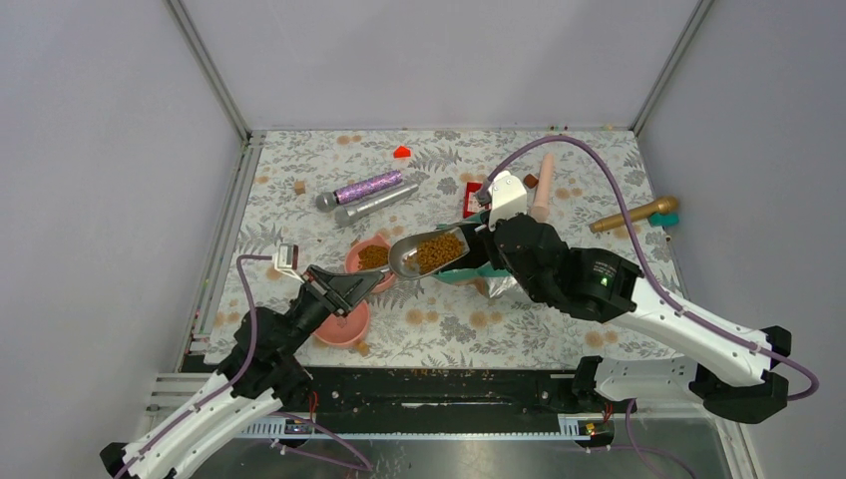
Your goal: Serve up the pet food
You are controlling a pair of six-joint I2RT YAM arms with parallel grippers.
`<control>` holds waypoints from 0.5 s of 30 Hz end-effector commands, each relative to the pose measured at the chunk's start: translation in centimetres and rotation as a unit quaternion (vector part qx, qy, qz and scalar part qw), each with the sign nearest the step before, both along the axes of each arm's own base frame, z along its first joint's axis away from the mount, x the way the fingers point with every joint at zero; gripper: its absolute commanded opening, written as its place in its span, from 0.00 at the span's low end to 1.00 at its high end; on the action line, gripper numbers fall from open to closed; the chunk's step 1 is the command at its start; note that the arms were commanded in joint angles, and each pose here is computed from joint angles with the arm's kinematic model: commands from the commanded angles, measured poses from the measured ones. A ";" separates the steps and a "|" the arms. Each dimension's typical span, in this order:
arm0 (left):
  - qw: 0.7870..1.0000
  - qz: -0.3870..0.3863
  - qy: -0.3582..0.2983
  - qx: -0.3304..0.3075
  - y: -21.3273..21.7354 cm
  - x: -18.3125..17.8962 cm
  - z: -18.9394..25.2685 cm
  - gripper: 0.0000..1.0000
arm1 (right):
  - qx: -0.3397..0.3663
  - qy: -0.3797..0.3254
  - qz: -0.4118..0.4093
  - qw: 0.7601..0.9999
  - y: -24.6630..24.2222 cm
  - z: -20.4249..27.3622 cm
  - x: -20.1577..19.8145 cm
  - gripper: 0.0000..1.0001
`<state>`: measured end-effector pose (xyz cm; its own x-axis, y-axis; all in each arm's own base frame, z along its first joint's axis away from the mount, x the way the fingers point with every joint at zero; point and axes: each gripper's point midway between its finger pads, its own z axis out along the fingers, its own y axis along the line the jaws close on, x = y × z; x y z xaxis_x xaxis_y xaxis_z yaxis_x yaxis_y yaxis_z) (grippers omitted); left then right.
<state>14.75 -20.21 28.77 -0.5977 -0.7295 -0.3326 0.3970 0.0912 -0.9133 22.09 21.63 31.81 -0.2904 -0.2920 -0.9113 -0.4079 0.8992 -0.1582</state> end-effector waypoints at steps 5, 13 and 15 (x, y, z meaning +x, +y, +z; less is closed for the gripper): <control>0.997 0.064 -0.025 -0.025 3.5 -0.2 3.7 0.00 | 0.047 -0.048 -0.043 0.997 -1.9 3.4 0.7 0.00; 0.994 0.105 -0.027 -0.025 6.4 -1.0 5.0 0.00 | 0.051 -0.048 -0.042 0.997 -2.0 3.5 0.6 0.00; 0.991 0.124 -0.027 -0.029 7.6 -1.2 5.3 0.00 | 0.052 -0.049 -0.042 0.997 -2.0 3.6 0.6 0.00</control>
